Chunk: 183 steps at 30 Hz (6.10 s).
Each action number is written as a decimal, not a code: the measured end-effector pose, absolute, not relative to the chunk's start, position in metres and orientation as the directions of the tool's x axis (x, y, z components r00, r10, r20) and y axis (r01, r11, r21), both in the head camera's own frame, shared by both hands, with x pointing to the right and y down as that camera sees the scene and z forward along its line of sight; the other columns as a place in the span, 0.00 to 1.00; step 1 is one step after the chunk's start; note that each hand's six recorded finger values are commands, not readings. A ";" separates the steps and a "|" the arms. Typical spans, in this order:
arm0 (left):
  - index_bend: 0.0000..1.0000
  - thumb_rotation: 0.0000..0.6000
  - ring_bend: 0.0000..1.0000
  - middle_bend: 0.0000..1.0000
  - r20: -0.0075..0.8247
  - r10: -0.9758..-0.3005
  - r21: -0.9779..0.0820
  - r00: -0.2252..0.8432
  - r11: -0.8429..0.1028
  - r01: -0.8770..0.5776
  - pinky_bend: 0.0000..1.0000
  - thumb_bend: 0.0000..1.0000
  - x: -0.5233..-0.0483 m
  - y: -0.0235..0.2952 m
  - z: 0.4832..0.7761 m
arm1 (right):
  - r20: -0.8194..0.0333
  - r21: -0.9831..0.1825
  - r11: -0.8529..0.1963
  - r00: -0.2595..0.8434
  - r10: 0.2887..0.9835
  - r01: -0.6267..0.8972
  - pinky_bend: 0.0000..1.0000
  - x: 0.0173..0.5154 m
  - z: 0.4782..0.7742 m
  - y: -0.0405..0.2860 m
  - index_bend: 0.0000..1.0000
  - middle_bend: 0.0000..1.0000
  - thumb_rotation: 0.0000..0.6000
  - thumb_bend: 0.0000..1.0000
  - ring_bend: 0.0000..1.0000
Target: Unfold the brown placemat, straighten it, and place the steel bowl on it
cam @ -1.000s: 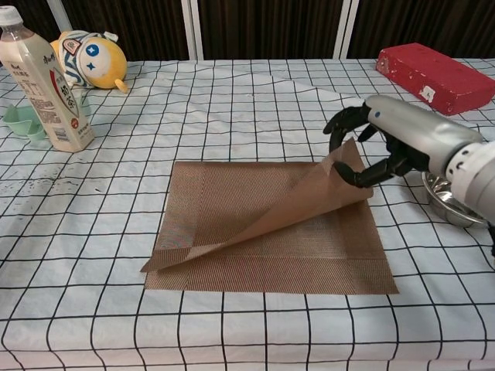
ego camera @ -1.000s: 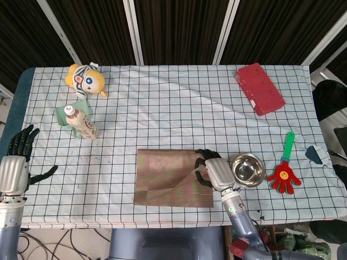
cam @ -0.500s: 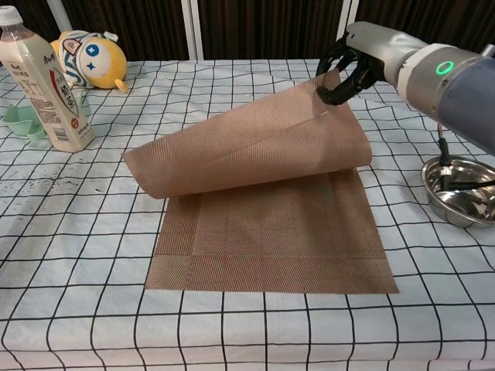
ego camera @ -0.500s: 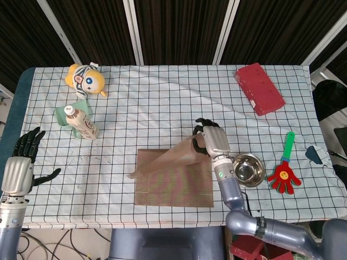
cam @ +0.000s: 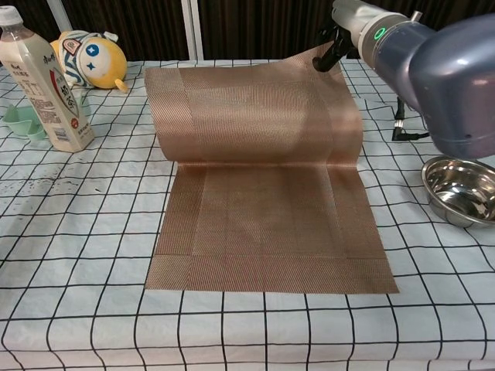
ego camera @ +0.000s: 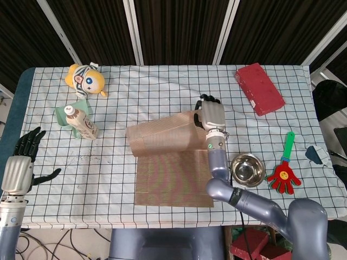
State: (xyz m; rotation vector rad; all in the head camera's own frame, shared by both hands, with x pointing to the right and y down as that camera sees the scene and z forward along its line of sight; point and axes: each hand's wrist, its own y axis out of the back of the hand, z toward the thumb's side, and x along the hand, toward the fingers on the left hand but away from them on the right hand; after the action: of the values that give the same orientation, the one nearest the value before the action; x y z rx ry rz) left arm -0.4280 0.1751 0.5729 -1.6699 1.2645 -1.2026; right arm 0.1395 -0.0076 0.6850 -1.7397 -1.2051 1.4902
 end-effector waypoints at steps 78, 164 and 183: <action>0.00 1.00 0.02 0.00 0.206 -0.974 -0.922 0.099 -0.227 -0.313 0.07 0.04 -0.427 0.174 0.566 | -0.632 -0.739 -0.669 0.424 0.648 -0.080 0.22 0.195 0.670 0.234 0.21 0.06 1.00 0.09 0.12; 0.00 1.00 0.02 0.00 0.206 -0.972 -0.915 0.109 -0.231 -0.332 0.07 0.04 -0.425 0.175 0.565 | -0.634 -0.714 -0.700 0.418 0.651 0.007 0.22 0.186 0.676 0.248 0.47 0.17 1.00 0.32 0.15; 0.00 1.00 0.02 0.00 0.207 -0.973 -0.914 0.106 -0.231 -0.333 0.07 0.04 -0.425 0.174 0.565 | -0.579 -0.731 -0.679 0.464 0.670 0.069 0.22 0.179 0.672 0.251 0.60 0.24 1.00 0.41 0.16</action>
State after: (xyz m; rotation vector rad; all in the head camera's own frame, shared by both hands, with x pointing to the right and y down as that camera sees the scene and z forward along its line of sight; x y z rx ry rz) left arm -0.4254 0.1744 0.5652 -1.6713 1.2948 -1.1337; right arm 0.1789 0.2513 0.6718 -2.0743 -0.6128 1.2113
